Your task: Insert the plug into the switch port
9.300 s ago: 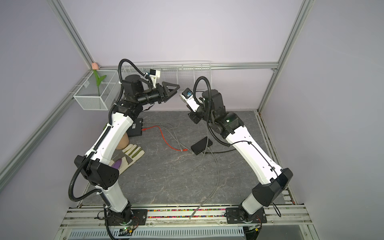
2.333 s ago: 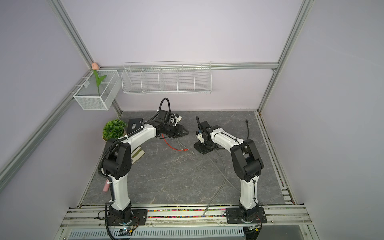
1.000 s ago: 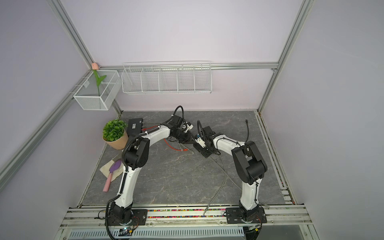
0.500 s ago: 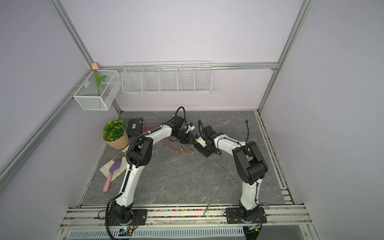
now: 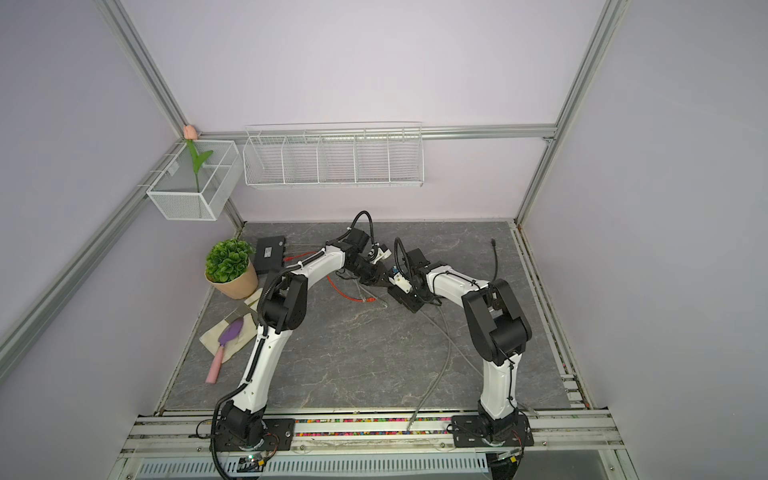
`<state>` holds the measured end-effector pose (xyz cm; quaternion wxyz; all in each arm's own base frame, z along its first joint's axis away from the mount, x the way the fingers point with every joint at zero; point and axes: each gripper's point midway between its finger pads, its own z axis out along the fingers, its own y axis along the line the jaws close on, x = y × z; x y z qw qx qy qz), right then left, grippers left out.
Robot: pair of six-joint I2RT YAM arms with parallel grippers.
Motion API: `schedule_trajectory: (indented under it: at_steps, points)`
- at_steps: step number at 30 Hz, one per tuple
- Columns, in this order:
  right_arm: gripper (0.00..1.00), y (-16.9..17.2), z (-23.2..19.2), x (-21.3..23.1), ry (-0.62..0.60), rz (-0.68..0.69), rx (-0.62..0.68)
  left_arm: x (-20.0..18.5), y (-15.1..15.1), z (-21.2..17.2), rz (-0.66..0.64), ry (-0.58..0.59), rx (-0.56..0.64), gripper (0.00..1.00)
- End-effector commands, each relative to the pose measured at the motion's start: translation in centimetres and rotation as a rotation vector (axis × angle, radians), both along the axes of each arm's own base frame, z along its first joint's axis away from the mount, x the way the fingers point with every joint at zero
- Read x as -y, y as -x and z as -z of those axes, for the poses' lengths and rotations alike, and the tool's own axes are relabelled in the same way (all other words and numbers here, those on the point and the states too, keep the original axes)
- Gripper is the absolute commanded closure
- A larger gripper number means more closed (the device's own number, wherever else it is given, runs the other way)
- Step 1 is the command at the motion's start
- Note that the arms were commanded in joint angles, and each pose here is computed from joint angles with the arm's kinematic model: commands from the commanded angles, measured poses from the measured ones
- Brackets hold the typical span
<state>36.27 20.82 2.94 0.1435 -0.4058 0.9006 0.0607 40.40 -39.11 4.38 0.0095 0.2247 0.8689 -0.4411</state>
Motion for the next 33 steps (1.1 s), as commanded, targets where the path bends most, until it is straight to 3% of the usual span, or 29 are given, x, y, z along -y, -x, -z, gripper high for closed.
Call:
schedule_trajectory:
  at_steps: [1,12,21,33]
  points:
    - [0.93,-4.7,-2.5,-3.4,-0.120,-0.045,0.153,0.9,4.7,3.5,0.096,-0.072,-0.115,0.79]
    - [0.93,-6.7,-3.5,-5.1,-0.208,0.092,0.163,1.3,5.9,3.7,0.114,-0.077,-0.135,0.80]
    - [0.93,-8.5,-3.3,-5.3,-0.167,0.038,0.222,1.2,7.8,4.8,0.164,-0.121,-0.154,0.82]
    - [0.93,-10.8,-5.1,-6.8,-0.226,0.024,0.291,1.5,10.2,6.1,0.219,-0.166,-0.176,0.82]
